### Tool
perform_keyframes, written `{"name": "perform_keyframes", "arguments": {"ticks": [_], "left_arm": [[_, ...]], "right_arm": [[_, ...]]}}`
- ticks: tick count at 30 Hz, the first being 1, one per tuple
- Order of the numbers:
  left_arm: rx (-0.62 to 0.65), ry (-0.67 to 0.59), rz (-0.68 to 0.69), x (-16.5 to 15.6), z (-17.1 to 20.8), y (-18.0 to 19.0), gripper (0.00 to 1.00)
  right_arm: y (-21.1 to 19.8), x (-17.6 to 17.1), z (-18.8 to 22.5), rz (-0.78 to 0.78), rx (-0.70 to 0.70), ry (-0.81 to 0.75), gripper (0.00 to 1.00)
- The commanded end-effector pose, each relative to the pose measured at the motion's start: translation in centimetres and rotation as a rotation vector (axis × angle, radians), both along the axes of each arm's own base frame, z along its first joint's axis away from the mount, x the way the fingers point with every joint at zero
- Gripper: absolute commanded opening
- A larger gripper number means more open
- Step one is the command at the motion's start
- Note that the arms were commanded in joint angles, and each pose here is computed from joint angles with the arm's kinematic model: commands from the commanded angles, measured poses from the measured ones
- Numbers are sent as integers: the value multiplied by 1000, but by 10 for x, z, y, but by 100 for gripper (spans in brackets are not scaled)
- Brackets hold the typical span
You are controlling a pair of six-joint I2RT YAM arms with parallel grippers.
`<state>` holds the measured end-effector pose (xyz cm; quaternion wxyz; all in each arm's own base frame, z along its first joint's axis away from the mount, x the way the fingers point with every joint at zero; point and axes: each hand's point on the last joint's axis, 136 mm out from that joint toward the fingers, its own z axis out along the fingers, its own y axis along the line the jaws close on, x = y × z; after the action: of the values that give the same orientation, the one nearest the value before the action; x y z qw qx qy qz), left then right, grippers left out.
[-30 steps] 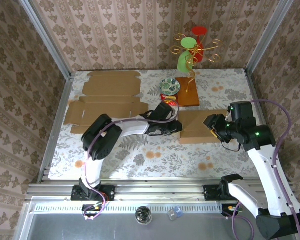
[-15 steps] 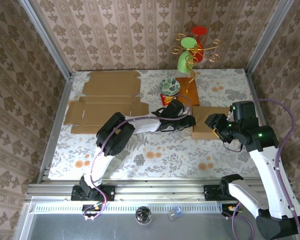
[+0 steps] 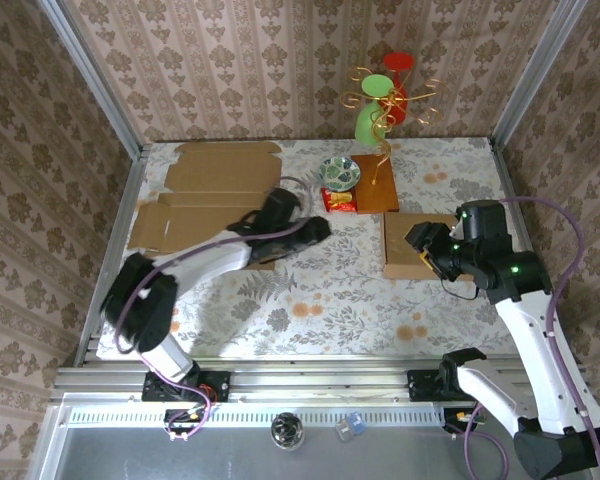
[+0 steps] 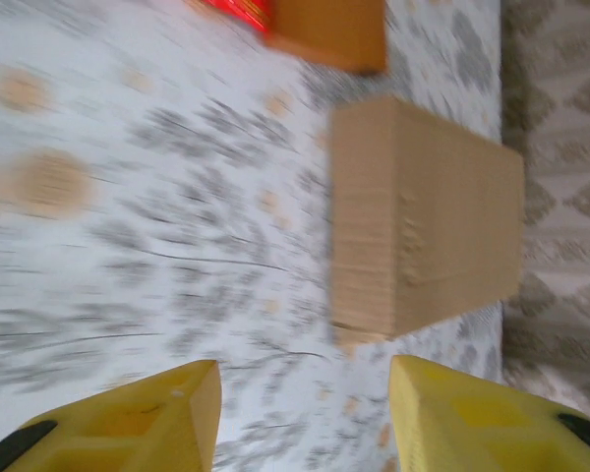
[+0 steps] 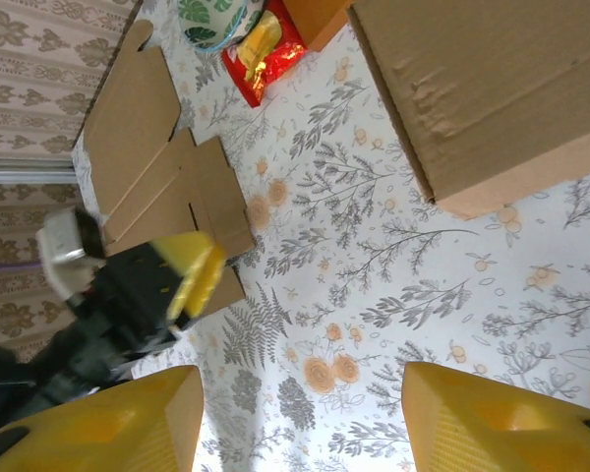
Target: Fold the paper box
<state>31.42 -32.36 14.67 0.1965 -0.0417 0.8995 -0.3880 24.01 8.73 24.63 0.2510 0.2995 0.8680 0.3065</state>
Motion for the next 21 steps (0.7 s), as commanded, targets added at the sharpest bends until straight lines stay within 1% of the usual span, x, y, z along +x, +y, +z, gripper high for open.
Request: {"name": "perform_keyframes", "arguments": {"ticks": [1, 3, 5, 8, 10, 12, 15, 17, 21], "left_arm": [[250, 74, 70, -5, -37, 101, 46], [351, 124, 153, 0, -47, 167, 44], [411, 173, 215, 2, -58, 220, 42], [436, 237, 266, 6, -74, 270, 40], [447, 260, 280, 10, -83, 288, 39], [452, 276, 283, 13, -94, 295, 38], [422, 317, 288, 8, -115, 289, 36], [411, 350, 294, -4, -131, 281, 34], [404, 379, 308, -31, -149, 260, 31]], "right_arm": [[19, 11, -3, 11, 47, -15, 57], [32, 15, -7, 26, 62, -17, 56], [45, 19, -12, 34, 89, -13, 56], [59, 22, -20, 29, 116, -4, 56], [67, 23, -29, 15, 138, 8, 56], [76, 25, -38, -11, 184, 6, 56], [89, 28, -51, -62, 262, -6, 56], [94, 29, -56, -83, 281, -17, 57], [96, 31, -66, -133, 289, -18, 57]]}}
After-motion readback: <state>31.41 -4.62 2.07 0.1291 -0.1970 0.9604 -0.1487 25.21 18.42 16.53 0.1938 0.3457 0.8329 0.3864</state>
